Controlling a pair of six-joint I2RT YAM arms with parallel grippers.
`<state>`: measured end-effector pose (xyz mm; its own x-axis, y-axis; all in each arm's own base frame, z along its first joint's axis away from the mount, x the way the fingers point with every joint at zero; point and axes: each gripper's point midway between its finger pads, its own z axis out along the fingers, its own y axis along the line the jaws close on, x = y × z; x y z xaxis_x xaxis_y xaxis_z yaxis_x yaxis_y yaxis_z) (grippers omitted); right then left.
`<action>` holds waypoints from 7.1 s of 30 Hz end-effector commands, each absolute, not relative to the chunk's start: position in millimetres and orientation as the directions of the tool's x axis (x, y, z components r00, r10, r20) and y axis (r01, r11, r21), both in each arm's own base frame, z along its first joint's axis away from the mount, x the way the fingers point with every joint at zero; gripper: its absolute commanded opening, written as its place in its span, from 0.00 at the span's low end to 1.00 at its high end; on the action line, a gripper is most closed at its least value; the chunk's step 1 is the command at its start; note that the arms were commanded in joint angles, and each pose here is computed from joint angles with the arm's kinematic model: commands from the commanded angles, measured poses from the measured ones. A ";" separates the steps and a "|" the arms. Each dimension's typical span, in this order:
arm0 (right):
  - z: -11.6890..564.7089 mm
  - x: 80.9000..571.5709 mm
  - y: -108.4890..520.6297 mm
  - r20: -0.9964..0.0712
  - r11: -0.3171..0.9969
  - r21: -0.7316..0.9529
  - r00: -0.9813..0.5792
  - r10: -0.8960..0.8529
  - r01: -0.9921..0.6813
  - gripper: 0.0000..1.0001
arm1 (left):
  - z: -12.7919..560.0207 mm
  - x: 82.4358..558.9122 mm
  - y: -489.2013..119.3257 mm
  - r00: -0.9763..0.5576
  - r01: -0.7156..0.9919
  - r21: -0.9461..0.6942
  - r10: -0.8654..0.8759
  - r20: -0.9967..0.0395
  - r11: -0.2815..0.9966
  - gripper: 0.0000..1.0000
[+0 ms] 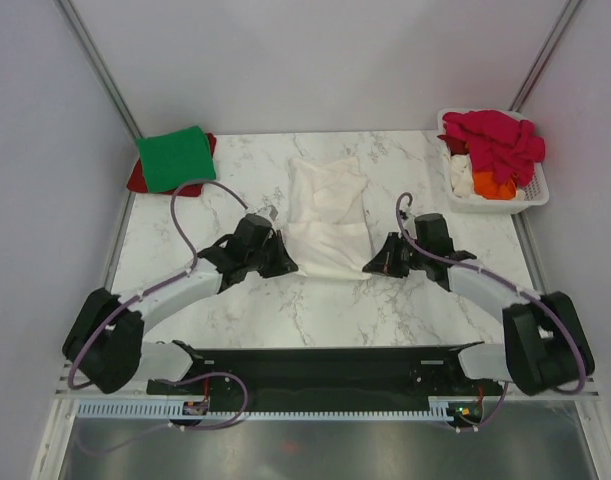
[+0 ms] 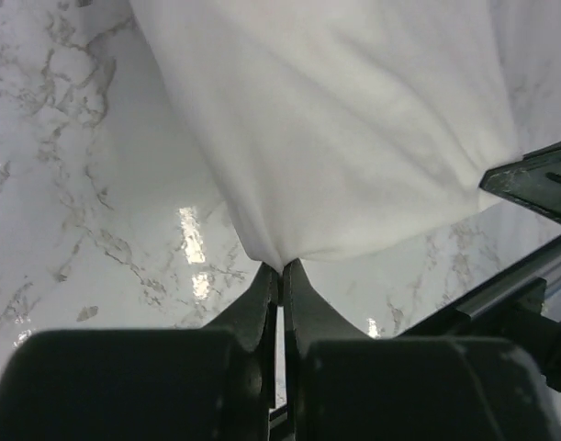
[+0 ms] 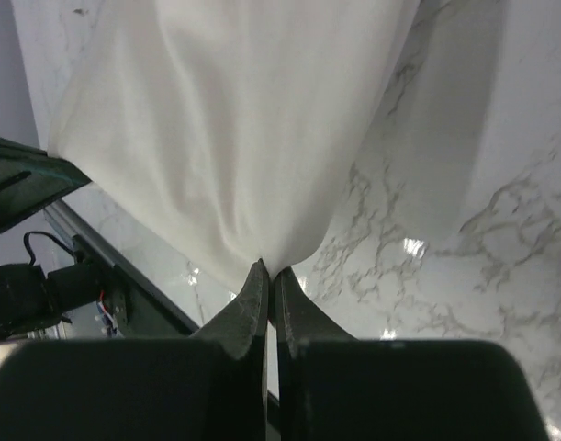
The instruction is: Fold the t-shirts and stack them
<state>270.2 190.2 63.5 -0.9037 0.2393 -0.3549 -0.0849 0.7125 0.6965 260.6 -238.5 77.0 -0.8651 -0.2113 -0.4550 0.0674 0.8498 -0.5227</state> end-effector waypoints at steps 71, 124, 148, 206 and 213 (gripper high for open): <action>84.8 328.9 220.8 -0.315 0.705 0.701 -0.934 0.170 -0.108 0.01 | 88.3 302.3 -281.4 -0.948 0.149 -0.480 -0.014 -0.319 0.865 0.51; 167.3 380.6 224.5 -0.479 0.743 0.650 -0.845 0.238 -0.159 0.26 | 136.2 415.8 -172.4 -0.854 0.005 -0.310 -0.158 -0.497 0.951 0.95; 15.9 473.5 196.3 -0.327 0.854 0.520 -0.924 0.197 -0.002 0.23 | 36.1 279.4 -228.3 -0.964 -0.042 -0.444 -0.153 -0.217 0.895 0.84; 93.3 198.9 203.3 -0.548 0.582 0.756 -0.776 0.311 -0.300 0.98 | 102.5 471.3 -216.5 -0.845 0.100 -0.637 -0.272 -0.460 0.764 0.02; 75.4 201.4 198.6 -0.542 0.609 0.747 -0.775 0.325 -0.267 0.98 | 149.9 508.4 -170.8 -0.850 0.078 -0.649 -0.290 -0.440 0.757 0.02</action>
